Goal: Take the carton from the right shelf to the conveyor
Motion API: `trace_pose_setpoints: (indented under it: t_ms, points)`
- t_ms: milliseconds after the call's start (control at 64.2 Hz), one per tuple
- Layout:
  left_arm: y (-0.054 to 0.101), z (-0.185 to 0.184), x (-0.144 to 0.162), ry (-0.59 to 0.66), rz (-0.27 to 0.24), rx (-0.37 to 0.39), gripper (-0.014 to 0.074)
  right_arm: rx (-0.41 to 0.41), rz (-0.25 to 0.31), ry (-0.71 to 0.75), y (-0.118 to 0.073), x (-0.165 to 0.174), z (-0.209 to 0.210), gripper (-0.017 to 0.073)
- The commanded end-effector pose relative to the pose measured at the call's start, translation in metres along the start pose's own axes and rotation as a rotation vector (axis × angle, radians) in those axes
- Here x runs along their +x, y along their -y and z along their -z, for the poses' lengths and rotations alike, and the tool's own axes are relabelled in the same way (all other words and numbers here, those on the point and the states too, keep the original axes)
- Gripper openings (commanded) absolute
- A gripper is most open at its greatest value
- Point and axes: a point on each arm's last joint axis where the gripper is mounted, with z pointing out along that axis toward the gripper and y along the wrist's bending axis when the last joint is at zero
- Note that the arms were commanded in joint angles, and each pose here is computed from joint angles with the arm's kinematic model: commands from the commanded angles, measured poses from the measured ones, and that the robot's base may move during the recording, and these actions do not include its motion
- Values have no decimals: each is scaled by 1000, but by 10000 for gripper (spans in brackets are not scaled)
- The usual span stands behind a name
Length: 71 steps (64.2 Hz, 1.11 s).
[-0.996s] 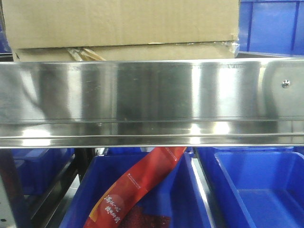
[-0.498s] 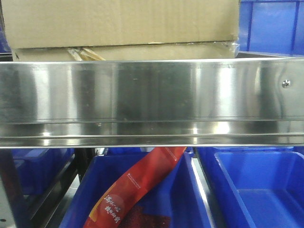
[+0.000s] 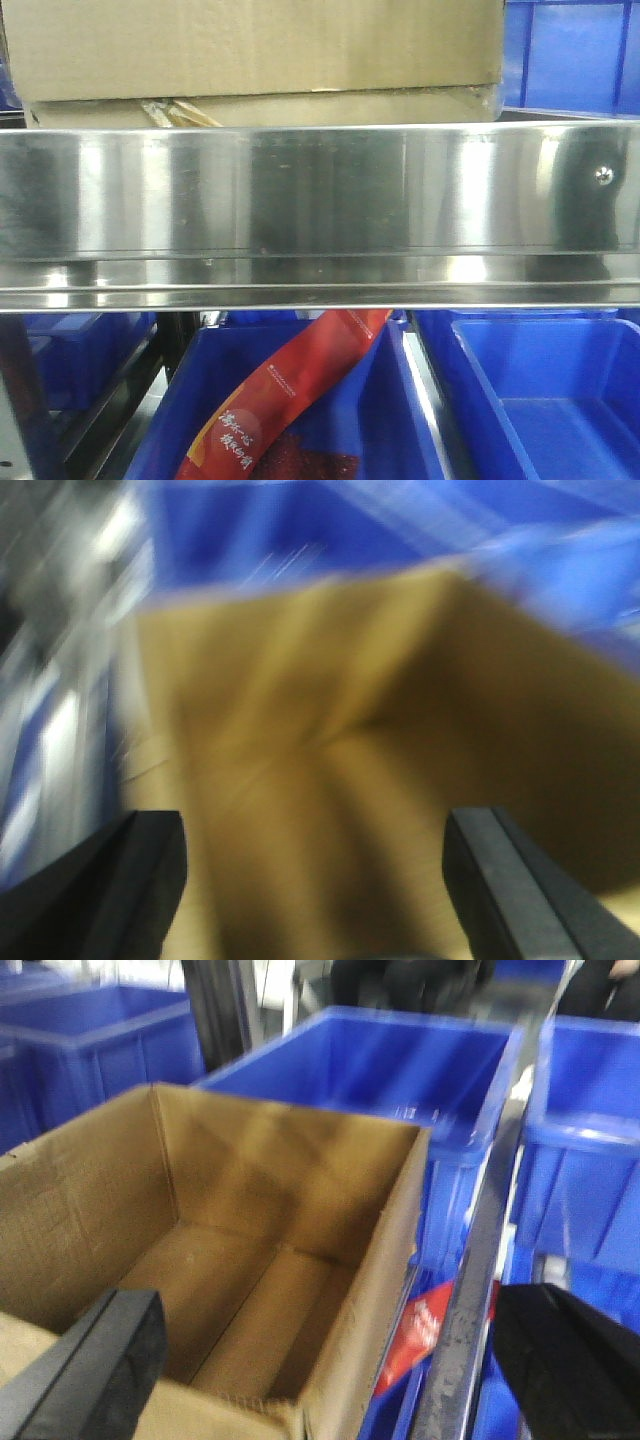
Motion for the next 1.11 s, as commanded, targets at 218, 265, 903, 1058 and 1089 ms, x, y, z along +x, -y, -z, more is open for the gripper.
trace_pose_setpoints:
  t_ms: [218, 265, 903, 1058, 1089]
  points:
    - [-15, -45, -7, -162, 11, -138, 435, 72, 10, -186, 12, -33, -58, 559]
    - [-17, -51, -6, -171, -1, -159, 435, 74, 8, -190, 14, -34, -71, 559]
    - [-45, -110, 10, -305, 132, -157, 435, 86, -42, -391, 29, 10, -174, 559]
    - [-46, -119, 14, -325, 132, -159, 435, 87, -46, -425, 31, 19, -189, 559]
    - [-46, -120, 14, -328, 132, -160, 435, 87, -46, -430, 31, 20, -191, 559]
